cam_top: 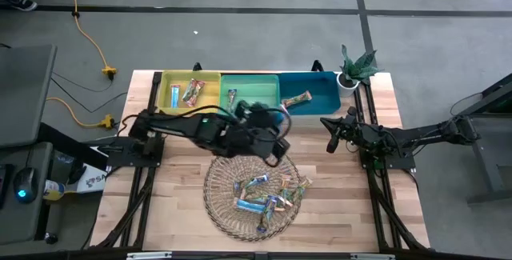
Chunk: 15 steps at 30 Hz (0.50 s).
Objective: Pick and place Granola Bars by type
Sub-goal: Put the red granola bar into the yellow bin
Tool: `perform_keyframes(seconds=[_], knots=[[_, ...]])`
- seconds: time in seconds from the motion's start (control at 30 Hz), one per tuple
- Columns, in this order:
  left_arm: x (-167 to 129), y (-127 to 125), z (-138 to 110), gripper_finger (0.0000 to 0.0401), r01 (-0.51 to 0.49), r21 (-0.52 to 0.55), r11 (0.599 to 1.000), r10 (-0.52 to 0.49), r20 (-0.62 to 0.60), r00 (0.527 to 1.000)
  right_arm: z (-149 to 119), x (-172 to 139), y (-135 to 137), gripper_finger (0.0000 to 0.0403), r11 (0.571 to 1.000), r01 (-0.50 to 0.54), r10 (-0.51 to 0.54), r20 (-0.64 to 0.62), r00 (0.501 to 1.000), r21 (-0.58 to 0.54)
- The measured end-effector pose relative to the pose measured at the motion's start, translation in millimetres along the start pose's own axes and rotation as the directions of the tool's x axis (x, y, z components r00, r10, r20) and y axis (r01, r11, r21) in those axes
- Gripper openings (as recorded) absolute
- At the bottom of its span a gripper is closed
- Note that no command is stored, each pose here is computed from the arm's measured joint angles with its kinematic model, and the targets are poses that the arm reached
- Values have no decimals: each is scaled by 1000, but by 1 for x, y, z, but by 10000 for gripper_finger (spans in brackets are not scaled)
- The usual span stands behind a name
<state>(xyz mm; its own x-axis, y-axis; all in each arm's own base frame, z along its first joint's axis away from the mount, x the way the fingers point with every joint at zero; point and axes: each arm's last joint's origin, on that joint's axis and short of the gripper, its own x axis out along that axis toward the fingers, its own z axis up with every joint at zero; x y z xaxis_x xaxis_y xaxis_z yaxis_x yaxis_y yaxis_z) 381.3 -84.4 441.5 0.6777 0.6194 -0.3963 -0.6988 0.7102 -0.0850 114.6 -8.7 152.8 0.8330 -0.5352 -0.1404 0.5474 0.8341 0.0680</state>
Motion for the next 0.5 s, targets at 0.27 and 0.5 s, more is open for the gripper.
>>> perform_keyframes(seconds=[0.27,0.5], knots=[[-38,32,-3,98,-313,-17,949,311,198,930,0,0,0,0,1000,0,0,0,1000,0],[-20,53,-1,98,-435,-32,900,431,213,877,0,0,0,0,1000,0,0,-1,1000,-1]])
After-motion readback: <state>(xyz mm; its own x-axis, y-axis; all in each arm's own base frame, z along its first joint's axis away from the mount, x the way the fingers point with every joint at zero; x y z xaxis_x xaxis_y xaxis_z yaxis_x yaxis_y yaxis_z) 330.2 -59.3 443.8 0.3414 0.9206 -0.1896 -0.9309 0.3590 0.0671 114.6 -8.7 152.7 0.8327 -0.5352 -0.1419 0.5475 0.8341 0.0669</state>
